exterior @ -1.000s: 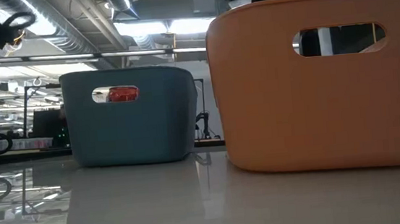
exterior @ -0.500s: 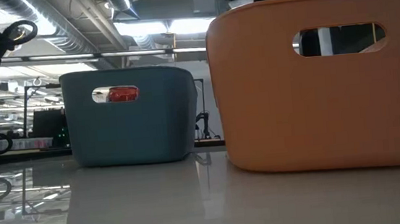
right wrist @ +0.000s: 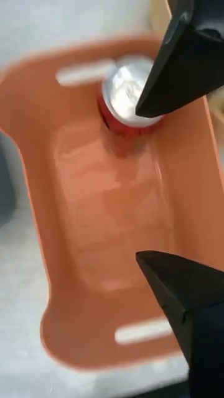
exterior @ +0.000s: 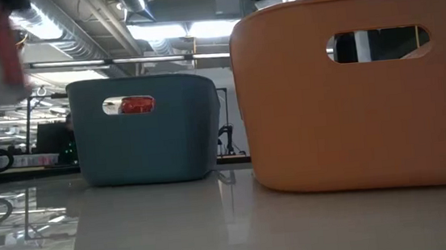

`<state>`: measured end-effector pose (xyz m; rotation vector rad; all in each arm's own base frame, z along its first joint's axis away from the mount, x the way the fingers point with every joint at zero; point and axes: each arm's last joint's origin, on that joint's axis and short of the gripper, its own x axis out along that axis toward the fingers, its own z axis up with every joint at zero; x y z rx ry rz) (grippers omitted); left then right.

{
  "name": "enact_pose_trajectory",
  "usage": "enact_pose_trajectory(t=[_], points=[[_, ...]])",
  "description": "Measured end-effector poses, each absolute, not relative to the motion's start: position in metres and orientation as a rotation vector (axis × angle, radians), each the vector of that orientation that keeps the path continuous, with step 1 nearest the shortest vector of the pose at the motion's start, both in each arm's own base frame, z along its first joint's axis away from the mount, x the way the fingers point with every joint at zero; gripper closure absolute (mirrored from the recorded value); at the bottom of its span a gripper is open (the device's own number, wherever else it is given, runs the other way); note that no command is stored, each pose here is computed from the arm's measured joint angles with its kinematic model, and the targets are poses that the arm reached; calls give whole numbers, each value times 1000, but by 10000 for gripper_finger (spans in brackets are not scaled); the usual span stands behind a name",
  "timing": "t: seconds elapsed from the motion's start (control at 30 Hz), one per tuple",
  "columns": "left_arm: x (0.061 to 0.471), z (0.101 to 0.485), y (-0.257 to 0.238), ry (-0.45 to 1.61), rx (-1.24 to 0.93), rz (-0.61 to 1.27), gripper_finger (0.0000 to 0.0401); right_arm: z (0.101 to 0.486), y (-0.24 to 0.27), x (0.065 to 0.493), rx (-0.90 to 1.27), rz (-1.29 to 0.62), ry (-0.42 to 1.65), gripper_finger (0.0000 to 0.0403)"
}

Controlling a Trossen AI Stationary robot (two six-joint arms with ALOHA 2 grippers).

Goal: Sort soda cans
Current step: Put the top red soda can into the orange bin

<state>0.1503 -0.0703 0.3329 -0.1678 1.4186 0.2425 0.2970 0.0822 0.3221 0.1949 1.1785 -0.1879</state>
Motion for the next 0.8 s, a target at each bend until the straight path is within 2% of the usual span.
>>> enact_pose_trajectory(t=[0.13, 0.3, 0.43, 0.57, 0.8], points=[[155, 360, -63, 1294, -205, 255, 103, 317, 98, 297, 291, -166, 1177, 36], [174, 379, -58, 1085, -188, 260, 103, 313, 108, 293, 260, -191, 1205, 37], [206, 379, -61, 965, -141, 193, 103, 315, 119, 286, 157, -211, 1163, 69], [244, 365, -66, 935, -59, 154, 103, 317, 133, 281, 43, -226, 1095, 158], [302, 339, -68, 877, -7, 97, 103, 323, 143, 277, -68, -262, 974, 377]])
